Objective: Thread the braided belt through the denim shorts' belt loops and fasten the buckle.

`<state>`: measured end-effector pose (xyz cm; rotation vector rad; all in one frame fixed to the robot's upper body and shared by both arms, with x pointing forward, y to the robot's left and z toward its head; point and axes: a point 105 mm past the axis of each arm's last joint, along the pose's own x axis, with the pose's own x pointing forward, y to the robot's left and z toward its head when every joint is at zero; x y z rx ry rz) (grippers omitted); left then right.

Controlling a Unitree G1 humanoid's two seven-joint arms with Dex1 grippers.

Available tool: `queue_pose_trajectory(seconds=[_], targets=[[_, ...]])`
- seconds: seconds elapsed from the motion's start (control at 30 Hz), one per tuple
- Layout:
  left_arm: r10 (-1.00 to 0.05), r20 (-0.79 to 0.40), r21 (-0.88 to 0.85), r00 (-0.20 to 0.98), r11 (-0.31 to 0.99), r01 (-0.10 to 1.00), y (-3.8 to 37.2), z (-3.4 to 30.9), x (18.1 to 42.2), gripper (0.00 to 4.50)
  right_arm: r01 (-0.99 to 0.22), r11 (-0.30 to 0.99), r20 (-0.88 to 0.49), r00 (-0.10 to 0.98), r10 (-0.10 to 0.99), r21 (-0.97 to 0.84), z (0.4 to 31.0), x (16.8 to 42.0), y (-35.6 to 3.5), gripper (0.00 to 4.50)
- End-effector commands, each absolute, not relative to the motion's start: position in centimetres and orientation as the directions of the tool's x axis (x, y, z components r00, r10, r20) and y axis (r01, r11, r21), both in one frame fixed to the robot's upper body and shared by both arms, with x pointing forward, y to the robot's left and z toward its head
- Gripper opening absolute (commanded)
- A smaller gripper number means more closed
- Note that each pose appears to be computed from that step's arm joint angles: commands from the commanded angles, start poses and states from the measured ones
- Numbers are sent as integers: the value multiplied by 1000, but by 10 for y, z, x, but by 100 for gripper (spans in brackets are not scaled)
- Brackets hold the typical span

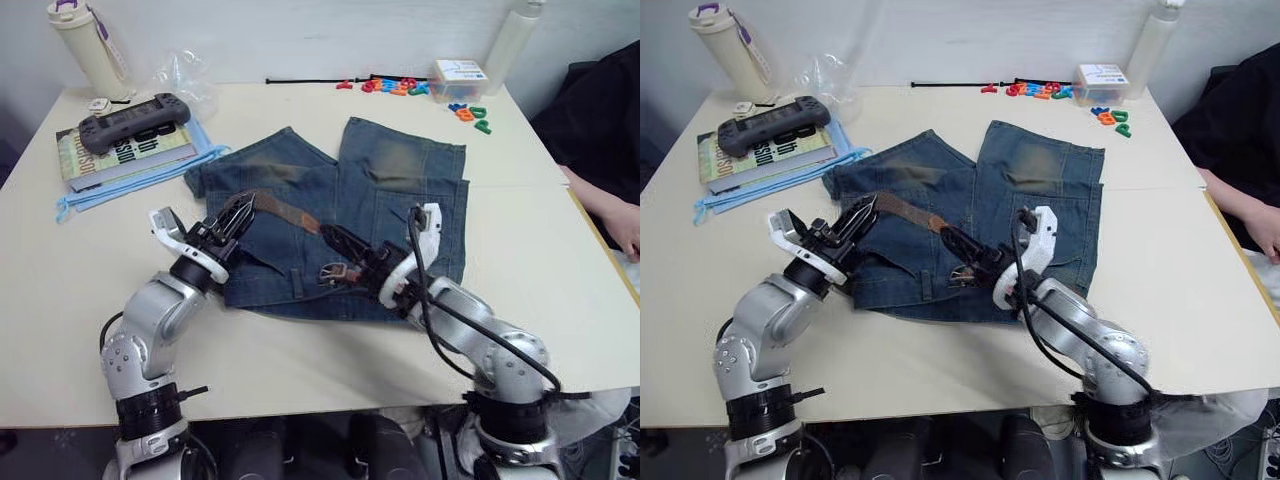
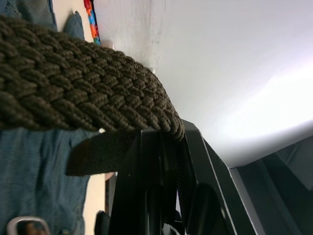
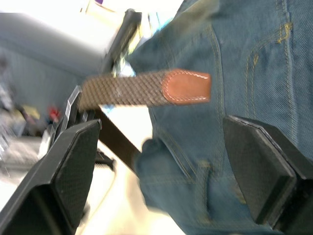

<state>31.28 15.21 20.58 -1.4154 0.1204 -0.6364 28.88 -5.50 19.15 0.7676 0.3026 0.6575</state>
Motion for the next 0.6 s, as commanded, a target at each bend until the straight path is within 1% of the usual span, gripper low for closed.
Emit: queue_pose_trajectory(seconds=[0.03,0.1,0.2,0.27,0.37,0.47,0.6], targets=[[-486,281,-927,828,85,365,167,203,297,0,-617,591,62,717,694,519,215,274,-66,428],[-504,254,-926,825,120,358,172,195,291,0,-704,635,74,686,723,318,224,268,-68,428],[-525,208,-928,825,161,336,178,185,285,0,-801,596,9,597,802,44,222,257,-66,428],[-540,185,-928,821,178,327,180,179,282,0,-829,557,-32,559,829,-52,218,254,-66,428],[-560,161,-928,813,195,318,181,174,278,0,-853,509,-62,517,854,-113,214,251,-66,428],[-567,149,-928,810,202,312,185,170,275,0,-848,510,-70,523,849,-146,212,254,-69,428],[-573,114,-933,811,218,285,193,160,271,0,-842,520,-51,531,846,-145,215,257,-71,428]])
